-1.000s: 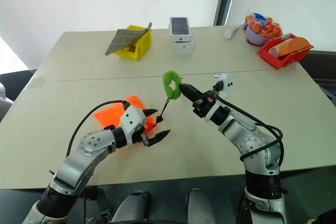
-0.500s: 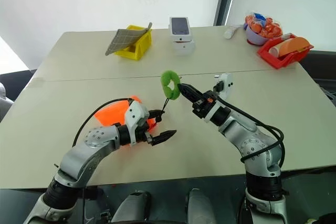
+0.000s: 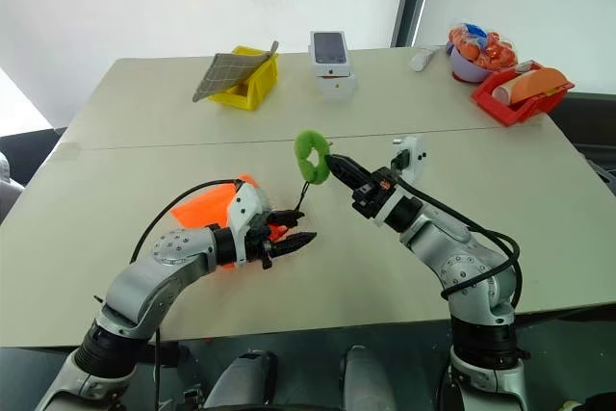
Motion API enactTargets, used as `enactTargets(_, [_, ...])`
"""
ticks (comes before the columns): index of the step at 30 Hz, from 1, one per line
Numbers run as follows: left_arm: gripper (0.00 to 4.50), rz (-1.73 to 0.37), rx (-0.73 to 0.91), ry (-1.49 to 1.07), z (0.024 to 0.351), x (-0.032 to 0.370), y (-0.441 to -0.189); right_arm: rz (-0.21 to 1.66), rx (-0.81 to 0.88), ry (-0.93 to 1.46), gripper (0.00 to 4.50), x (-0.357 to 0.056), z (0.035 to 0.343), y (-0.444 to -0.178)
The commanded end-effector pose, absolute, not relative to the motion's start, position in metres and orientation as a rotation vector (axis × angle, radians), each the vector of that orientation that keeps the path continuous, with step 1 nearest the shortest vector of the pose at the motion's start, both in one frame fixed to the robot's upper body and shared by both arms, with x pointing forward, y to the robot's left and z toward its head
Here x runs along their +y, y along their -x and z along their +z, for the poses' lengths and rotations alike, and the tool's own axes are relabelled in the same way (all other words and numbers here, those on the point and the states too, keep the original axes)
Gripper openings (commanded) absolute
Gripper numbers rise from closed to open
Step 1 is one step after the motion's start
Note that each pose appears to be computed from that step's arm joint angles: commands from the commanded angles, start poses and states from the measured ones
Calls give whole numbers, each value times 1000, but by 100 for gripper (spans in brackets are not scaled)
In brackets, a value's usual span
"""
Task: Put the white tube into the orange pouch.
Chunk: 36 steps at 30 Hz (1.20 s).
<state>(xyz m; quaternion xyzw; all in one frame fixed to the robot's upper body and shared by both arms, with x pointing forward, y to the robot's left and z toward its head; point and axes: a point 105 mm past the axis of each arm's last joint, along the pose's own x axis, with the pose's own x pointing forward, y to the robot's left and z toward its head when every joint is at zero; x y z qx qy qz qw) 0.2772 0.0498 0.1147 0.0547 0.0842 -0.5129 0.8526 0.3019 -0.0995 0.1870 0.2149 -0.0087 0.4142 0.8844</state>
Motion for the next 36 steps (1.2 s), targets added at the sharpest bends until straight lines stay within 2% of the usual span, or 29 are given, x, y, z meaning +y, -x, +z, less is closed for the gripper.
enactTargets(1, [58,-1080,130,-152,124,51,-278,889,-70,-429,0,-97,200,-297])
enactTargets(2, [22,-1074,131,-161,123,52,-279,888,-70,-429,0,-97,200,-297])
enactTargets(7, [24,-1057,151,-214,117,59,-278,856,-77,-423,0,-101,200,-301])
enactTargets(17, [24,-1048,257,-318,95,95,-262,502,-91,-366,0,-148,184,-345])
enactTargets(21, [24,-1038,244,-298,98,97,-264,491,-59,-322,0,-146,174,-349])
enactTargets(25, [24,-1040,244,-294,99,99,-265,580,77,-122,0,-126,143,-341])
enactTargets(28, [24,-1055,251,-288,98,99,-262,721,165,-84,94,-101,128,-326])
enactTargets(32, [24,-1073,275,-293,92,102,-258,719,254,-61,294,-79,115,-328])
enactTargets(36, [24,-1072,276,-290,92,102,-257,691,311,-56,294,-66,106,-336])
